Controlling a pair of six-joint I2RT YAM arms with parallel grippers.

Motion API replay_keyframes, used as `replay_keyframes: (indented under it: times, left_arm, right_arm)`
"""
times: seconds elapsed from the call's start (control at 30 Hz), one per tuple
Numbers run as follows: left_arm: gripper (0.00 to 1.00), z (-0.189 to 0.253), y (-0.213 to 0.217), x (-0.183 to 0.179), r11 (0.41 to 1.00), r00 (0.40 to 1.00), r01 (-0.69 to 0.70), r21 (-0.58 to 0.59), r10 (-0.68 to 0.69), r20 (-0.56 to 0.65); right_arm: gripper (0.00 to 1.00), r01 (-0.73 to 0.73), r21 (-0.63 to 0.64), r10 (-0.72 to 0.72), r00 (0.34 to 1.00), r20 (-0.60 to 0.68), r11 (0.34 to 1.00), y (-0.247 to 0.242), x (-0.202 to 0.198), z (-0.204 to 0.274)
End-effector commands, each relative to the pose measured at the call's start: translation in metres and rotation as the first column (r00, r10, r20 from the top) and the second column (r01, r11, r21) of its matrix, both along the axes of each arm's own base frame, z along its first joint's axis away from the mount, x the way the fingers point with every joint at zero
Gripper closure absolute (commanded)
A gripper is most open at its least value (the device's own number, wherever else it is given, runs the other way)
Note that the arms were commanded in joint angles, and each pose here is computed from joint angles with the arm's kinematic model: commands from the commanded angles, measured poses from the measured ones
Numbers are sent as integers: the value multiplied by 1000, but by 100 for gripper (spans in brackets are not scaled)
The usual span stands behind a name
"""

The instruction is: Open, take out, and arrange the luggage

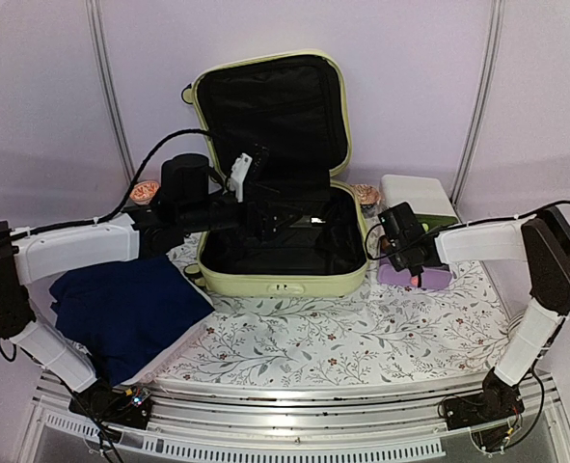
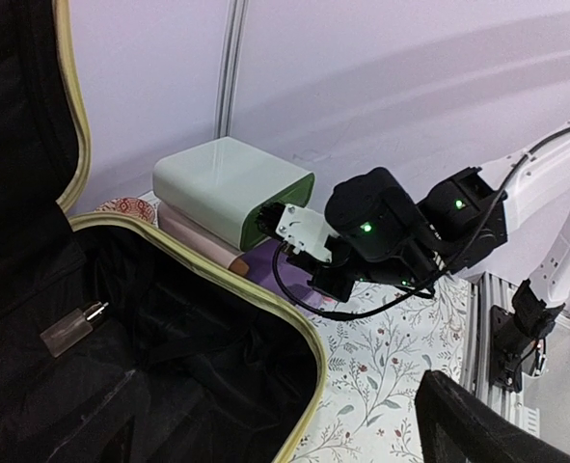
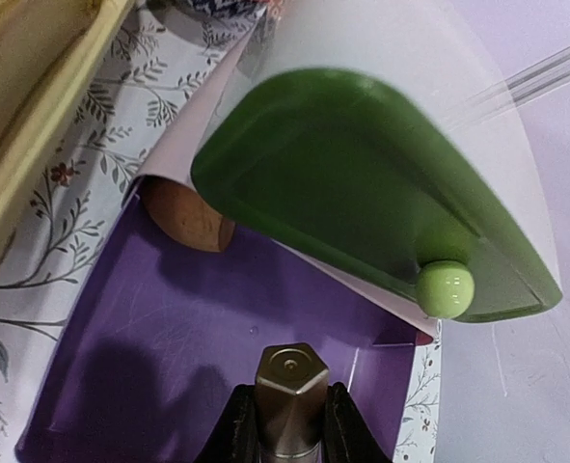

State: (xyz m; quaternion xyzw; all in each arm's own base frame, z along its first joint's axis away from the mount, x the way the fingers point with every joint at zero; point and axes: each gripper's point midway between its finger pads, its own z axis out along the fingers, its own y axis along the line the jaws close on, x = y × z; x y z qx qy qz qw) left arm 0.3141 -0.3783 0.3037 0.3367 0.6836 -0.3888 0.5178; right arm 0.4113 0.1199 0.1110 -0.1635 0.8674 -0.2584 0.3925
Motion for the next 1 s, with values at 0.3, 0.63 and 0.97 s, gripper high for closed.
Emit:
replay_keyframes:
  times: [0.3,0.63,0.97]
  left_arm:
    - [2,9,13,-6,1000,998,-8,21,6,66]
    - [2,13,18,-6,999,997,-24,35,21,80]
    - [2,32,55,23,952,950,-295,-78,301,77]
  right_arm:
    - [64,-74,-99,46,965,-259,992,-22,14,-49]
    - [40,-25,70,40,972,-231,997,-12,-1,-4]
    - [41,39,438,24,990,-138,898,-6,-64,33]
